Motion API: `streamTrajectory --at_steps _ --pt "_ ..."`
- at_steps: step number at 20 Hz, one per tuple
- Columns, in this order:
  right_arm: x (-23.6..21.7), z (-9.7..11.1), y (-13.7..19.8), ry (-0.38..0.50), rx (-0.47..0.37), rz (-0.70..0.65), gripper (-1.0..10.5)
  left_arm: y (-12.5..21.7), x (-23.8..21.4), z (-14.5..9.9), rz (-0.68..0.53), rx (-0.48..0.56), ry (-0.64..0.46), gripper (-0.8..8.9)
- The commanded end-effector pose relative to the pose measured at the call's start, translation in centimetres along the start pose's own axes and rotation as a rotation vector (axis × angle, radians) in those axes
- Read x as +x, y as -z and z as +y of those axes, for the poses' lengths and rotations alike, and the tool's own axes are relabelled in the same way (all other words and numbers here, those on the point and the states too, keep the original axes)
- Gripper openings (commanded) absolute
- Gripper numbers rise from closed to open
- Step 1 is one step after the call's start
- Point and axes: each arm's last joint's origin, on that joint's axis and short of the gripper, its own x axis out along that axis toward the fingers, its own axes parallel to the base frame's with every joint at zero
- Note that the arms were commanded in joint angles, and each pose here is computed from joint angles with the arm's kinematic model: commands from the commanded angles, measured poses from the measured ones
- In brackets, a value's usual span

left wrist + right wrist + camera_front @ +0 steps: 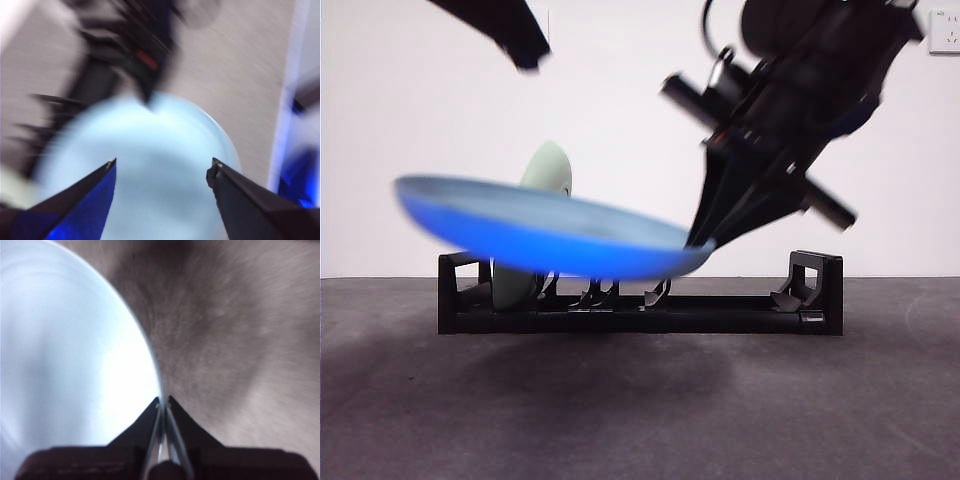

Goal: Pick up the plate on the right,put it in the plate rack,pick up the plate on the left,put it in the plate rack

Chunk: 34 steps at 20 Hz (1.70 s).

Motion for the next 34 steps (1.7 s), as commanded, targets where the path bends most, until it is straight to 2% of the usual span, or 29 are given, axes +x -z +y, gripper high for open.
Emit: streamTrajectory --at_steps 1,3,7,10,14,15,18,27,28,30,31,34 --pt "-1.8 -0.2 0.1 0.003 -0.013 -0.036 -0.2 -0.6 1.3 -1.3 0.022 0.044 0.070 3.15" --pt "-3.2 -0.4 0.1 0.009 -0.010 -0.064 -0.2 -1.0 2.4 -2.5 0.039 0.083 0.110 3.15" --pt "-4.6 -1.0 0.3 0.024 0.007 -0.071 -0.2 -1.3 4.7 -4.0 0.122 0.137 0.115 3.15" --pt "-4.8 -1.0 0.5 0.026 -0.003 -0.062 -0.2 -1.1 6.4 -4.3 0.178 0.148 0.111 3.14" --pt "-4.9 -0.9 0.5 0.025 -0.010 -0.062 -0.2 -1.4 7.3 -4.2 0.165 0.148 0.052 3.09" --pt "-5.0 -0.9 0.5 0.025 -0.010 -0.062 -0.2 -1.5 7.3 -4.1 0.154 0.145 0.045 2.80" --pt "-5.0 -0.9 0.5 0.025 -0.010 -0.061 -0.2 -1.6 7.3 -4.0 0.149 0.141 0.041 -0.21" --pt "-5.7 -0.6 0.6 0.017 -0.022 -0.085 0.1 -1.1 7.3 -4.1 0.188 0.142 0.061 -0.09" --pt "-5.9 -0.5 0.6 0.016 -0.036 -0.098 0.4 -1.2 7.3 -4.1 0.187 0.141 0.061 -0.09" --pt "-7.0 -0.3 0.6 0.015 -0.065 -0.148 3.1 -1.2 7.3 -4.1 0.186 0.136 0.060 -0.09" --pt "-7.8 -0.2 0.6 0.011 -0.074 -0.182 3.9 -1.2 7.3 -4.1 0.185 0.134 0.059 -0.09" --pt "-10.4 0.3 0.8 0.004 -0.101 -0.294 3.8 -1.6 7.3 -4.0 0.146 0.096 0.043 -0.09"
